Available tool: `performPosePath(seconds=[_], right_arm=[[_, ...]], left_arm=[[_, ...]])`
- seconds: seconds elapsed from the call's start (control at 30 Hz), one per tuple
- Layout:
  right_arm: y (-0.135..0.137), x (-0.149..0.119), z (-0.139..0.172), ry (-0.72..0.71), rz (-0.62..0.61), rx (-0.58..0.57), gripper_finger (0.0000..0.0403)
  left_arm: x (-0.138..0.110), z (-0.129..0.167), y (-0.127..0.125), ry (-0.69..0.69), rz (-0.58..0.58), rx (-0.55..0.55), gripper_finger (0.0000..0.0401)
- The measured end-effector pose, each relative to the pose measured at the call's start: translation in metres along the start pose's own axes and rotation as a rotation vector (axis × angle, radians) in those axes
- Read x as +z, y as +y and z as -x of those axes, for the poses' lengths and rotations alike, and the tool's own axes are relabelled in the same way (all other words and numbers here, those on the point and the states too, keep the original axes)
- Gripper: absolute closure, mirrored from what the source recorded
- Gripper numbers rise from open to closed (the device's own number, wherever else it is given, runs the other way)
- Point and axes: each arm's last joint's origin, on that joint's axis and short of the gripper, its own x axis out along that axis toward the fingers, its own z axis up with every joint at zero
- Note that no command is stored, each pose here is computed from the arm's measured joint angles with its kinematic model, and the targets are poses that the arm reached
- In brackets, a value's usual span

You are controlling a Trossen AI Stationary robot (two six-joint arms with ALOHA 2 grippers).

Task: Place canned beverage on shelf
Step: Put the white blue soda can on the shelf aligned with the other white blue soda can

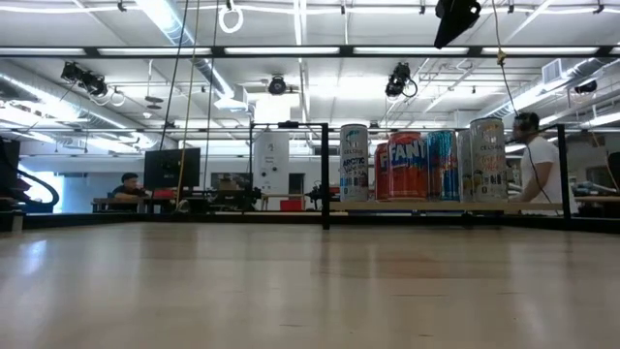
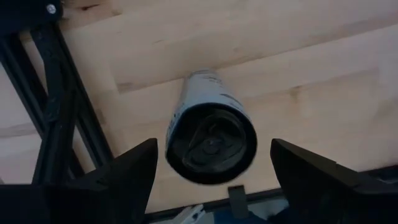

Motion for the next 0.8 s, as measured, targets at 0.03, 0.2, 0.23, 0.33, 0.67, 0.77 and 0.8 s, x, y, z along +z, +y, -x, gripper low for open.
performPosePath(seconds=[0.03,0.2,0.23,0.33,0.67,0.77,0.8], right_arm=[[0.000,0.000,0.000,0.000,0.001,0.001,0.0045],[0.004,-0.001,0.000,0.000,0.022,0.010,0.0045],[0.005,-0.001,0.000,0.000,0.025,0.012,0.0045],[0.008,-0.001,0.001,-0.004,0.035,0.019,0.0045],[0.018,-0.002,0.002,-0.014,0.073,0.045,0.0045],[0.020,-0.003,0.002,-0.013,0.081,0.050,0.0045],[0.020,-0.003,0.002,-0.013,0.083,0.051,0.0045]], left_arm=[[-0.001,-0.002,-0.001,-0.004,-0.001,0.007,0.0087],[-0.003,-0.008,-0.005,-0.016,-0.008,0.022,0.0087],[-0.004,-0.009,-0.005,-0.013,-0.009,0.026,0.0087],[-0.005,-0.011,-0.007,-0.008,-0.009,0.042,0.0087],[-0.005,-0.014,-0.008,-0.018,-0.008,0.057,0.0087],[-0.005,-0.014,-0.008,-0.018,-0.005,0.054,0.0088],[-0.005,-0.014,-0.009,-0.018,-0.007,0.054,0.0088]])
